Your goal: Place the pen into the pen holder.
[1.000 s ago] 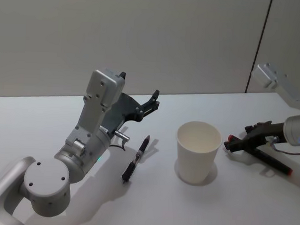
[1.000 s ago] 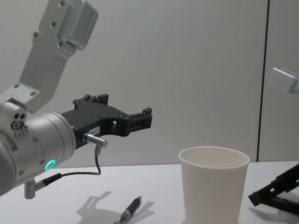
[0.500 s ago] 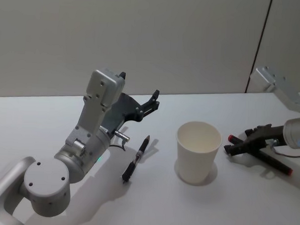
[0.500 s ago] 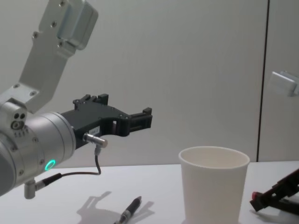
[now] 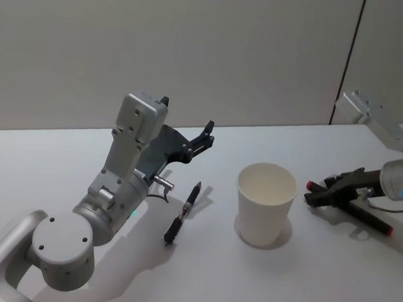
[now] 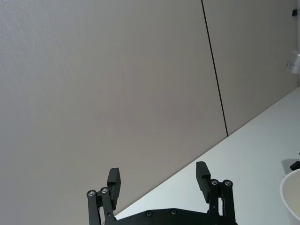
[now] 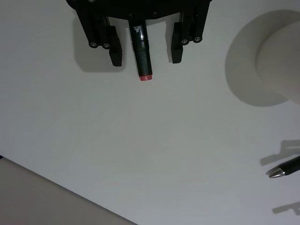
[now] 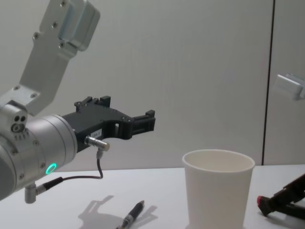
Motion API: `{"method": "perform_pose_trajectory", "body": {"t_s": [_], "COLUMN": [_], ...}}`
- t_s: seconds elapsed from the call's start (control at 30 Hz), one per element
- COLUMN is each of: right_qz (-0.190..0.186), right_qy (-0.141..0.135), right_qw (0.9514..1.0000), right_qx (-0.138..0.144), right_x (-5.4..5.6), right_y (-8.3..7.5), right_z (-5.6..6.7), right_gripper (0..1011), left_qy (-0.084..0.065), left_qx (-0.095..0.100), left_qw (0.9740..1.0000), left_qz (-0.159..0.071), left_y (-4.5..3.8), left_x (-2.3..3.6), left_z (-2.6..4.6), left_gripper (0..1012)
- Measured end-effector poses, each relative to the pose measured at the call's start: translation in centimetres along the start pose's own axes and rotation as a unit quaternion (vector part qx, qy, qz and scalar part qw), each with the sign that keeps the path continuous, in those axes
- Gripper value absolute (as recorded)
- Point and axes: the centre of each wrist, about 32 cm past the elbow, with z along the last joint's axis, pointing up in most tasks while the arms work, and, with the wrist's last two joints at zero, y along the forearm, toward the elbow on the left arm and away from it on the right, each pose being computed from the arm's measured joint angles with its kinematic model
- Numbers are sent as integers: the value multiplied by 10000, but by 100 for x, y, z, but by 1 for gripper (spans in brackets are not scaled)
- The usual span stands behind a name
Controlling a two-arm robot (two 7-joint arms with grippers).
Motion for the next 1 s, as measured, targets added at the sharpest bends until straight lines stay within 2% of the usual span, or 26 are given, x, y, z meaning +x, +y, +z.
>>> {"method": "perform_pose_trajectory", "body": {"t_s": [0.07,0.3,0.37,0.5,0.63,1.0], "right_qz": [-1,-2,-2,-3,-3,-3], "right_qy": [0,1,1,3,4,4], "right_qw": [10000,10000,10000,10000,10000,10000], "right_qx": [-2,-6,-7,-9,-10,-10], "right_x": [0,-2,-3,-4,-4,-4], "right_y": [0,0,1,1,1,1], "right_z": [-1,-2,-3,-3,-3,-3], "right_gripper": [636,391,357,194,166,166], "left_qy": [0,0,0,0,0,0], "left_qx": [0,0,0,0,0,0], "left_qw": [10000,10000,10000,10000,10000,10000], "left_qz": [0,0,0,0,0,0], "left_y": [0,0,0,0,0,0], "left_x": [0,0,0,0,0,0], "left_z": [0,0,0,0,0,0], "left_gripper": [1001,1001,1001,1001,1001,1001]}}
